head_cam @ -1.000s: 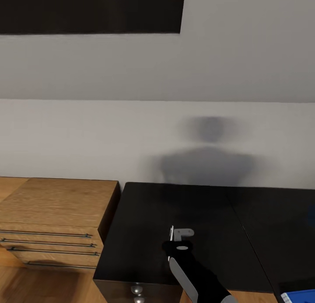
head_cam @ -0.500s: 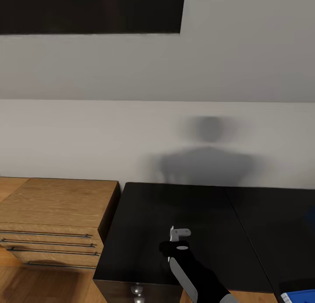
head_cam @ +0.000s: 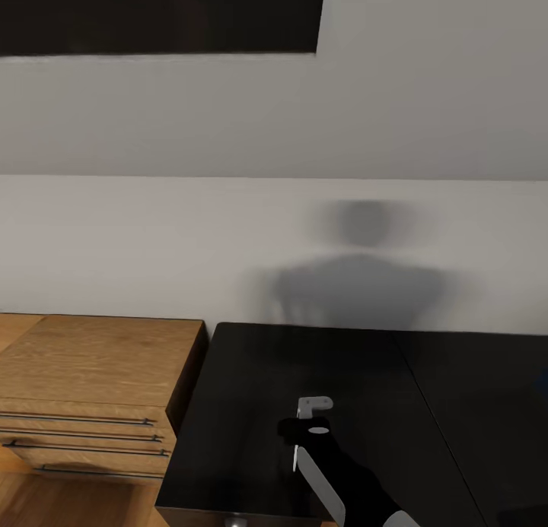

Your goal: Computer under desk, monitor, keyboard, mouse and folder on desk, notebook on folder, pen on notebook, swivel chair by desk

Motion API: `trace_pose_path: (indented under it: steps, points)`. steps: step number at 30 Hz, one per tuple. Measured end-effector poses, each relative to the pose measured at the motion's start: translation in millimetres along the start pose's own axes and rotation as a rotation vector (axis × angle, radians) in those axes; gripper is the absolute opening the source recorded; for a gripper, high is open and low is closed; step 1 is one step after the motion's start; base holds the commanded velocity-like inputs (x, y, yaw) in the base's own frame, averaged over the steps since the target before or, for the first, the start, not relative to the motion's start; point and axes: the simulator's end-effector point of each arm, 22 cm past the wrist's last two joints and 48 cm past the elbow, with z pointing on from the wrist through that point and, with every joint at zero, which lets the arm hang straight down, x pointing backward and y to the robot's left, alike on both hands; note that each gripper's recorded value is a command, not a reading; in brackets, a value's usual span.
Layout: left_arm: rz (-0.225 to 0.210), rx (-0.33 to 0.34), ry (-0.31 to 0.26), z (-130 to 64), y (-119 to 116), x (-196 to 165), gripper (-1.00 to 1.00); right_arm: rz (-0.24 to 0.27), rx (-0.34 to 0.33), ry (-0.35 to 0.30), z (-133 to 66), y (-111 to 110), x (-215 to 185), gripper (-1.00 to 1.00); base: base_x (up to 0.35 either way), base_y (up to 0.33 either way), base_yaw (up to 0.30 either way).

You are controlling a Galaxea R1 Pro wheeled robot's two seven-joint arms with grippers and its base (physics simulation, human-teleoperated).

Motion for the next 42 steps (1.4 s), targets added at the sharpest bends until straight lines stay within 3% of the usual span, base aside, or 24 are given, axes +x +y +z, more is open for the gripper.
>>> trace_pose_path:
  steps: [12, 42]
  points:
    - [0.000, -0.001, -0.001, -0.1, 0.2, 0.0, 1.00, 0.000, 0.000, 0.000, 0.1, -0.2, -0.1, 1.00, 0.002, 0.000, 0.000]
    - [-0.004, -0.003, -0.002, 25.6, -3.9, 8.3, 1.00, 0.005, -0.001, 0.008, 26.6, -2.0, 8.7, 1.00, 0.000, 0.000, 0.000]
